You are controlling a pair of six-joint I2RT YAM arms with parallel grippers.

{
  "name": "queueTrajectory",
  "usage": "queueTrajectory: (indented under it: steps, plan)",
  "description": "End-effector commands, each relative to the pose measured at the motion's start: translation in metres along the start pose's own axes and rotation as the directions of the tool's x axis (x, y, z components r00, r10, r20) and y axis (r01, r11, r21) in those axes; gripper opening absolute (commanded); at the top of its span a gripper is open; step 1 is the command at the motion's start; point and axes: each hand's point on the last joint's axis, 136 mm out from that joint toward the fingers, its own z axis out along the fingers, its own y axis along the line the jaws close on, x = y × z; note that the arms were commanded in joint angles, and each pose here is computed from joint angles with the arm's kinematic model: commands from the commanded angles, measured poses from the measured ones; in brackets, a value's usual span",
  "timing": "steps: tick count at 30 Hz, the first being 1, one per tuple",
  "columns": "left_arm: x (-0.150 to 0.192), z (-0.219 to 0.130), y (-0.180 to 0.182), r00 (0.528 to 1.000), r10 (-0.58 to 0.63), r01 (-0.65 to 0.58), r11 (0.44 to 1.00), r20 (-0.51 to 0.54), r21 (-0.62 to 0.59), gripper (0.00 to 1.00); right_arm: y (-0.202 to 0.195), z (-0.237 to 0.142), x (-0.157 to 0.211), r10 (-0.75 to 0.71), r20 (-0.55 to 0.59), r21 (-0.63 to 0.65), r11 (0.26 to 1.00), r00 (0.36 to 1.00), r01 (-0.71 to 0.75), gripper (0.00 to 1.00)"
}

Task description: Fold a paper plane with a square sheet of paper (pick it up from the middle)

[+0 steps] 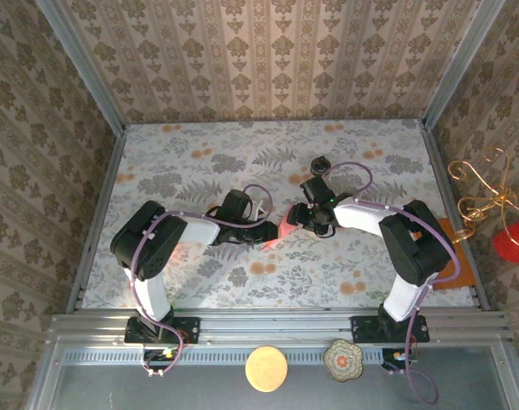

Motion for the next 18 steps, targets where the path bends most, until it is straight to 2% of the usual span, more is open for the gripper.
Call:
queueTrajectory:
  steps: [1, 3, 9, 15, 18]
  plan:
    - [-0.013, -0.011, -0.012, 0.998, 0.052, -0.052, 0.999, 0.042, 0.006, 0.26, -0.040, 0.025, 0.025, 0.026, -0.070, 0.155, 0.988, 0.997, -0.015, 0.65]
    - [-0.014, -0.015, -0.016, 0.996, 0.069, -0.069, 0.998, 0.050, 0.004, 0.30, -0.041, 0.025, 0.025, 0.029, -0.073, 0.160, 0.987, 0.997, -0.017, 0.65]
    - [-0.015, -0.029, -0.009, 0.989, 0.121, -0.113, 0.988, 0.079, -0.104, 0.40, -0.041, 0.027, 0.026, 0.039, -0.079, 0.168, 0.985, 0.996, -0.025, 0.65]
    - [0.005, -0.029, -0.003, 0.977, 0.213, -0.203, 0.947, 0.016, -0.248, 0.49, -0.042, 0.028, 0.027, 0.047, -0.082, 0.173, 0.984, 0.995, -0.032, 0.65]
    - [0.009, -0.027, -0.003, 0.970, 0.244, -0.237, 0.931, -0.008, -0.276, 0.52, -0.042, 0.028, 0.027, 0.048, -0.082, 0.173, 0.984, 0.995, -0.033, 0.65]
